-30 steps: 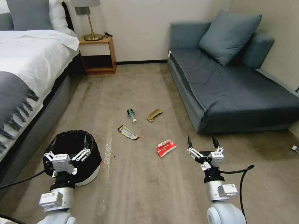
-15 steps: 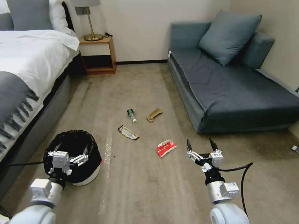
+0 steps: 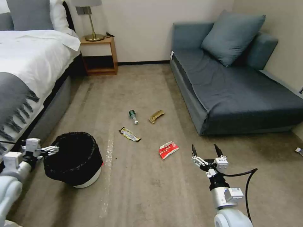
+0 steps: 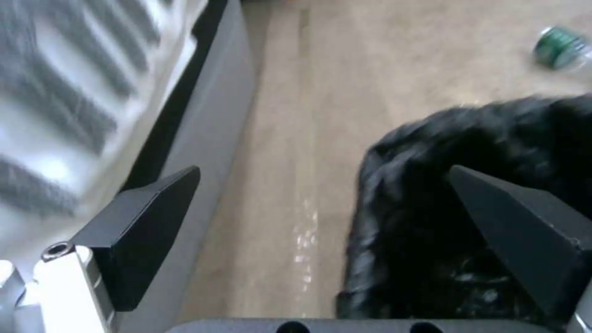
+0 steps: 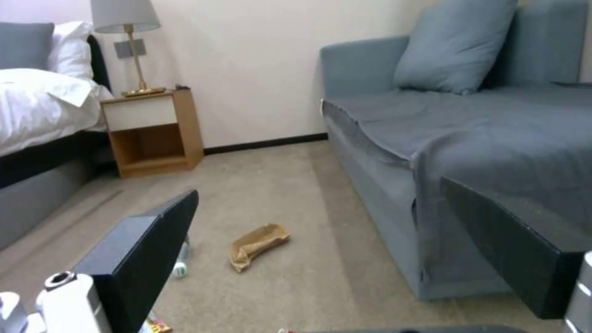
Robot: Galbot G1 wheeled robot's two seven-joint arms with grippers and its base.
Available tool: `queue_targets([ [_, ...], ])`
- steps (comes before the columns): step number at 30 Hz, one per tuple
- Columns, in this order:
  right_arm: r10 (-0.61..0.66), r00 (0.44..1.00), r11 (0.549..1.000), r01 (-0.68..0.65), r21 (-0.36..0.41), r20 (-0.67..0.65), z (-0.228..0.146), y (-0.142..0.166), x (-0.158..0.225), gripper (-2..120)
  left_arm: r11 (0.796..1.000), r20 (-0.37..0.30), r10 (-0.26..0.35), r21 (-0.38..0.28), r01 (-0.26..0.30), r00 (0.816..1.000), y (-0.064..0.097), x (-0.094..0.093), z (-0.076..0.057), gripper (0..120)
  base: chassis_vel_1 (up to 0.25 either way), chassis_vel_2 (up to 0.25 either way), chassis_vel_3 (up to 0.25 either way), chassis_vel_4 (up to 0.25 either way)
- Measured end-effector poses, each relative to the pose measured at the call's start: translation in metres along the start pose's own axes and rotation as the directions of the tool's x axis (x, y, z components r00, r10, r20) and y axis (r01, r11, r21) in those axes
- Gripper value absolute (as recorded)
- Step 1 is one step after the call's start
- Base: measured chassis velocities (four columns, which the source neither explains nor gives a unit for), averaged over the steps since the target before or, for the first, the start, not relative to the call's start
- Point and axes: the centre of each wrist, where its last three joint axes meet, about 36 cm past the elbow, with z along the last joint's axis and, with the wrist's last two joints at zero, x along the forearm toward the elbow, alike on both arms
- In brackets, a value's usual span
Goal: Pick up the trash bin, then pick up the garbage on the floor and place it into the trash bin.
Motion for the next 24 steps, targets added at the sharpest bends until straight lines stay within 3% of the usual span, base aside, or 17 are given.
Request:
queue_targets([
  [4, 0.000, 1.000, 1.000, 0.000, -0.002, 0.003, -0.001, 0.002, -0.001, 100, 0.999, -0.053, 0.000, 0.047, 0.002, 0.999, 0.016, -0.012, 0.004, 100, 0.000, 0.000, 0.000, 0.000],
  [9, -0.002, 1.000, 1.000, 0.002, 0.002, 0.008, -0.003, 0.003, -0.001, 100, 0.996, -0.104, 0.011, 0.092, -0.001, 0.995, 0.024, -0.021, 0.011, 100, 0.000, 0.000, 0.000, 0.000],
  [15, -0.001, 1.000, 1.000, 0.000, 0.006, 0.008, -0.005, 0.004, 0.001, 100, 0.988, -0.126, 0.043, 0.153, -0.023, 0.991, 0.020, -0.028, 0.022, 100, 0.000, 0.000, 0.000, 0.000],
  [20, 0.002, 1.000, 1.000, -0.002, 0.009, 0.009, -0.006, 0.004, 0.002, 100, 0.984, -0.148, 0.061, 0.176, -0.035, 0.987, 0.018, -0.032, 0.034, 100, 0.000, 0.000, 0.000, 0.000],
  [24, 0.001, 1.000, 1.000, -0.002, 0.010, 0.010, -0.007, 0.005, 0.002, 100, 0.982, -0.151, 0.067, 0.185, -0.038, 0.986, 0.015, -0.033, 0.036, 95, 0.000, 0.000, 0.000, 0.000],
])
